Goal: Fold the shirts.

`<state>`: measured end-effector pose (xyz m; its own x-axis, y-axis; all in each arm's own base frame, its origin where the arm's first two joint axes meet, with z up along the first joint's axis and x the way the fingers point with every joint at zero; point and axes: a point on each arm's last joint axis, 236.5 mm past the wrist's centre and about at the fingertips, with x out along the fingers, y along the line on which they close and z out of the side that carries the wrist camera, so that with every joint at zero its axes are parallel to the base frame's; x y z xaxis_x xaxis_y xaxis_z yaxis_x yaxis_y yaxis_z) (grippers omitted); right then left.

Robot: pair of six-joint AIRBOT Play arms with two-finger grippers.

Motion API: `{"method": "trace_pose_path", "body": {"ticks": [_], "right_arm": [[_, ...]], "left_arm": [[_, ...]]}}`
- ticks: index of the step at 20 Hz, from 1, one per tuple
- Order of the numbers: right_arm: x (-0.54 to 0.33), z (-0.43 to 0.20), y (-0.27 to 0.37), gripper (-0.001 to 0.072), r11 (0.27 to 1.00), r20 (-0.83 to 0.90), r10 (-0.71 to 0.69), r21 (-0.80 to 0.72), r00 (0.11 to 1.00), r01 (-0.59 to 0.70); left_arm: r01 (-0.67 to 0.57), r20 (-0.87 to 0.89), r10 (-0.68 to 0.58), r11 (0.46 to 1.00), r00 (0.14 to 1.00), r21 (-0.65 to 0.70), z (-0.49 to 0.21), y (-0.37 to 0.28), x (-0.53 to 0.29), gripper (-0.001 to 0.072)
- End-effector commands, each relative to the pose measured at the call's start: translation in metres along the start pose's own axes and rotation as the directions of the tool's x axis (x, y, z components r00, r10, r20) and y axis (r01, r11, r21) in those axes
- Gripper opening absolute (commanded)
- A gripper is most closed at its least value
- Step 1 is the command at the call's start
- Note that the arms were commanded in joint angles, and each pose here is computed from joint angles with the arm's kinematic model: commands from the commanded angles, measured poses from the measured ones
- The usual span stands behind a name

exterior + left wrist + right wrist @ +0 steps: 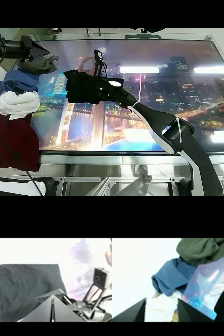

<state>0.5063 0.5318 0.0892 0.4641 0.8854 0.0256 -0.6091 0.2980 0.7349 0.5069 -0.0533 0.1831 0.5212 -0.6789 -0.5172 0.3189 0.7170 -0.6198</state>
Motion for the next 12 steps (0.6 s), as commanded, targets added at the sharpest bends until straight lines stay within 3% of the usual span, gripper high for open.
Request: {"method": "trace_pose_path", "body": {"ticks": [1, 4, 6, 8, 11, 12], "right_arm": [[-0.015, 0.035, 0.008, 0.0066, 0.995, 0.010, 0.050, -0.085, 0.999, -0.049], [-0.059, 0.069, -0.024, 0.0022, 0.997, -0.128, -0.062, -0.054, 0.990, 0.055], [-0.107, 0.083, -0.060, 0.0021, 0.976, -0.260, -0.213, -0.024, 0.942, 0.214], [-0.169, 0.094, -0.099, 0.0020, 0.910, -0.376, -0.398, -0.049, 0.837, 0.411], [-0.257, 0.095, -0.150, 0.0028, 0.736, -0.495, -0.617, -0.087, 0.612, 0.671], [-0.274, 0.085, -0.163, 0.0252, 0.691, -0.541, -0.632, -0.070, 0.555, 0.720]], "left_arm": [[0.021, 0.002, -0.021, 1.000, 1.000, 0.004, -0.001, -0.001, -0.001, 0.0015], [0.033, -0.037, -0.033, 0.999, 0.999, 0.009, -0.011, -0.001, -0.005, 0.0015], [0.045, -0.067, -0.044, 0.999, 0.997, 0.012, -0.018, -0.004, -0.006, 0.0015], [0.063, -0.101, -0.061, 0.998, 0.993, 0.019, -0.026, -0.008, -0.006, 0.0015], [0.086, -0.141, -0.082, 0.996, 0.987, 0.028, -0.035, -0.018, -0.001, 0.0014], [0.090, -0.143, -0.084, 0.995, 0.986, 0.033, -0.035, -0.021, 0.002, 0.0014]]}}
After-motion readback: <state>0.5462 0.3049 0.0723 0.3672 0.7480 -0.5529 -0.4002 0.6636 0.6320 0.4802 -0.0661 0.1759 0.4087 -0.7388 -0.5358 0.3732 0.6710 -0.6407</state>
